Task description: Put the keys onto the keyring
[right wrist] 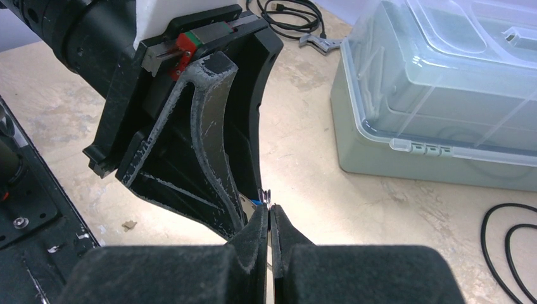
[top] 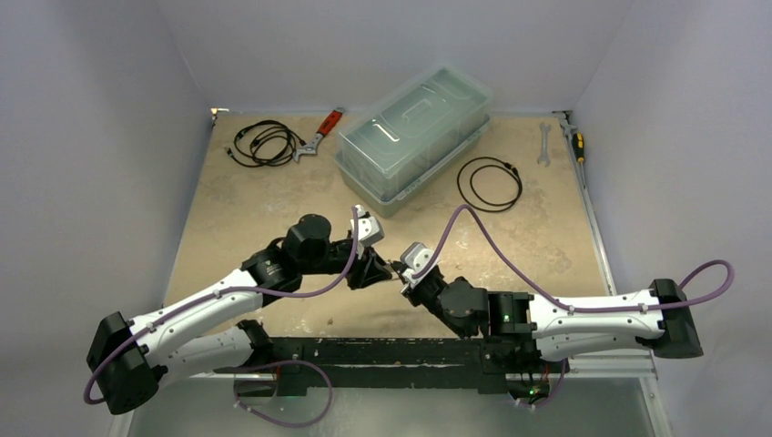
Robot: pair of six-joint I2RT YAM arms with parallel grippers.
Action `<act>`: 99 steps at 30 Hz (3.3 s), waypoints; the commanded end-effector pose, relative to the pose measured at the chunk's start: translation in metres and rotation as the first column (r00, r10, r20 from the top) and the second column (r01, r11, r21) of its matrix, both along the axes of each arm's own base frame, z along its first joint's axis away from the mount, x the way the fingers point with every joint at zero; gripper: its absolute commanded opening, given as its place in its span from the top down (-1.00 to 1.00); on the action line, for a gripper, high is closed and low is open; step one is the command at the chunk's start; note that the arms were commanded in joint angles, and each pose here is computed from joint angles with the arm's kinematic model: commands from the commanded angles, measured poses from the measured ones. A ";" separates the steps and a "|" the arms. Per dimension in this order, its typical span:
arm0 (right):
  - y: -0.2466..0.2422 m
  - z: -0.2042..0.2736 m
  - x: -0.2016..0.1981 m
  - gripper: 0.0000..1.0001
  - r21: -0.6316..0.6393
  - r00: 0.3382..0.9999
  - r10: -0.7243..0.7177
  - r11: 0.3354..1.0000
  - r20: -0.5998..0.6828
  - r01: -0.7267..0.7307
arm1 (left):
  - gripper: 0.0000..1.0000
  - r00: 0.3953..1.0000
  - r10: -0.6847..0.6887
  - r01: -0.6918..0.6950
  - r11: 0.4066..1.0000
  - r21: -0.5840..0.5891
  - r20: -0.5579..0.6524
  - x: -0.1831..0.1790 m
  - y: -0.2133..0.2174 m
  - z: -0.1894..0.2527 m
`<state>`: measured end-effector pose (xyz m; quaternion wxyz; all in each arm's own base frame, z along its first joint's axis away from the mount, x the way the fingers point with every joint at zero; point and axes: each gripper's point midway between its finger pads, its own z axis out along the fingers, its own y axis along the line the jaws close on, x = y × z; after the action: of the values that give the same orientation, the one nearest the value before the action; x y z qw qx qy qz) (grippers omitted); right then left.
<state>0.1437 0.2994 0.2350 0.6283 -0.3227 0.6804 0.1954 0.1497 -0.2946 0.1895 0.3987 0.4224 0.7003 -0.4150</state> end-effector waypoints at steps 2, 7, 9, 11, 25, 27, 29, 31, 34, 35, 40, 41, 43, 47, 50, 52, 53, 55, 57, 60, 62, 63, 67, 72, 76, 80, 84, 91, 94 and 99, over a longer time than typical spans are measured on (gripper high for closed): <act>0.002 0.031 0.002 1.00 0.095 1.000 -0.020 0.995 0.001 0.020 | 0.76 0.999 0.023 -0.023 1.000 -0.011 0.037 0.008 0.000 0.016; 0.004 0.031 0.002 1.00 0.099 1.000 -0.019 0.995 0.001 0.019 | 1.00 0.999 0.033 -0.033 0.999 -0.006 -0.003 0.009 -0.003 0.013; 0.004 0.032 0.002 1.00 0.105 1.000 -0.020 0.994 0.002 0.020 | 1.00 0.999 0.041 -0.041 0.999 -0.018 -0.015 0.008 -0.004 0.015; 0.006 0.033 0.002 0.77 0.109 1.000 -0.020 0.994 0.002 0.020 | 1.00 0.998 0.058 -0.060 0.997 -0.042 -0.025 0.009 -0.004 0.020; -0.047 0.060 0.015 -0.83 0.426 0.982 -0.141 0.886 -0.124 0.181 | 1.00 0.929 0.321 -0.368 0.853 -0.370 -0.184 0.034 0.008 0.072; -0.061 0.064 0.016 -0.84 0.501 0.980 -0.127 0.845 -0.152 0.187 | 1.00 0.918 0.334 -0.394 0.816 -0.423 -0.212 0.035 0.012 0.083; -0.072 0.069 0.018 -0.84 0.566 0.981 -0.098 0.805 -0.166 0.176 | 1.00 0.913 0.339 -0.408 0.784 -0.467 -0.228 0.035 0.016 0.095; -0.080 0.073 0.018 -0.85 0.620 0.982 -0.058 0.768 -0.178 0.157 | 1.00 0.908 0.338 -0.419 0.749 -0.513 -0.248 0.035 0.019 0.110; -0.075 0.076 0.012 -0.85 0.649 0.984 0.039 0.757 -0.172 0.083 | 1.00 0.903 0.320 -0.430 0.684 -0.589 -0.288 0.032 0.025 0.133; -0.071 0.078 0.010 -0.84 0.654 0.982 0.076 0.755 -0.172 0.056 | 1.00 0.899 0.307 -0.437 0.658 -0.613 -0.312 0.031 0.028 0.140; -0.053 0.104 -0.011 -0.84 0.710 0.955 0.269 0.696 -0.122 -0.105 | 1.00 0.898 0.240 -0.440 0.531 -0.724 -0.370 0.023 0.041 0.170; -0.052 0.110 -0.014 -0.84 0.719 0.950 0.291 0.684 -0.113 -0.123 | 1.00 0.898 0.221 -0.439 0.519 -0.733 -0.381 0.022 0.042 0.171; -0.050 0.121 -0.018 -0.82 0.733 0.942 0.320 0.665 -0.102 -0.146 | 1.00 0.906 0.173 -0.419 0.490 -0.765 -0.386 0.016 0.043 0.179; -0.045 0.136 -0.027 -0.74 0.751 0.924 0.376 0.629 -0.066 -0.202 | 1.00 0.917 0.092 -0.387 0.439 -0.811 -0.388 0.007 0.046 0.187; -0.045 0.144 -0.027 -0.62 0.765 0.921 0.386 0.608 -0.050 -0.213 | 1.00 0.921 0.058 -0.373 0.419 -0.828 -0.386 0.003 0.047 0.190; -0.045 0.147 -0.026 -0.57 0.771 0.923 0.382 0.601 -0.048 -0.209 | 1.00 0.926 0.033 -0.357 0.399 -0.845 -0.376 0.000 0.049 0.194; -0.045 0.149 -0.025 -0.55 0.775 0.924 0.380 0.597 -0.046 -0.207 | 1.00 0.928 0.021 -0.350 0.393 -0.850 -0.372 -0.002 0.049 0.195; -0.046 0.151 -0.022 -0.52 0.784 0.929 0.366 0.591 -0.053 -0.188 | 1.00 0.931 0.003 -0.338 0.387 -0.858 -0.365 -0.005 0.049 0.198; -0.047 0.153 -0.018 -0.49 0.790 0.935 0.351 0.589 -0.058 -0.172 | 1.00 0.933 -0.011 -0.329 0.378 -0.865 -0.359 -0.007 0.051 0.199; -0.050 0.155 -0.016 -0.47 0.798 0.939 0.339 0.582 -0.062 -0.157 | 1.00 0.936 -0.011 -0.324 0.358 -0.876 -0.351 -0.009 0.055 0.203; -0.052 0.156 -0.016 -0.45 0.803 0.941 0.334 0.576 -0.061 -0.153 | 1.00 0.937 -0.009 -0.324 0.352 -0.878 -0.349 -0.010 0.057 0.204; -0.053 0.157 -0.016 -0.45 0.804 0.941 0.333 0.575 -0.059 -0.153 | 1.00 0.938 -0.011 -0.322 0.350 -0.880 -0.348 -0.011 0.058 0.205; -0.045 0.161 -0.020 -0.38 0.798 0.930 0.364 0.573 -0.044 -0.186 | 1.00 0.938 -0.041 -0.309 0.349 -0.884 -0.344 -0.014 0.056 0.204; -0.033 0.173 -0.028 -0.19 0.796 0.907 0.422 0.550 -0.004 -0.252 | 1.00 0.935 -0.083 -0.301 0.334 -0.893 -0.346 -0.015 0.054 0.202; -0.030 0.179 -0.028 0.07 0.796 0.905 0.426 0.546 0.006 -0.263 | 1.00 0.934 -0.097 -0.297 0.327 -0.897 -0.345 -0.016 0.054 0.201; -0.028 0.182 -0.027 0.35 0.794 0.904 0.428 0.546 0.010 -0.267 | 1.00 0.933 -0.096 -0.299 0.324 -0.898 -0.346 -0.016 0.055 0.199; -0.024 0.182 -0.025 0.39 0.791 0.905 0.426 0.552 0.004 -0.264 | 1.00 0.933 -0.102 -0.299 0.319 -0.899 -0.346 -0.017 0.056 0.198; -0.014 0.183 -0.023 0.33 0.783 0.899 0.439 0.558 0.004 -0.276 | 1.00 0.933 -0.104 -0.298 0.318 -0.900 -0.346 -0.019 0.057 0.195; -0.012 0.182 -0.022 0.33 0.780 0.899 0.439 0.562 -0.001 -0.274 | 1.00 0.933 -0.106 -0.296 0.314 -0.902 -0.343 -0.020 0.058 0.195; -0.010 0.180 -0.022 0.59 0.775 0.898 0.440 0.568 -0.003 -0.276 | 1.00 0.933 -0.105 -0.298 0.313 -0.902 -0.345 -0.020 0.059 0.193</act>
<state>0.1303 0.2939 0.3785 0.5690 -0.1383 0.5562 0.5898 0.1371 -0.2420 0.3746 0.4656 -0.0170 0.4301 -0.7733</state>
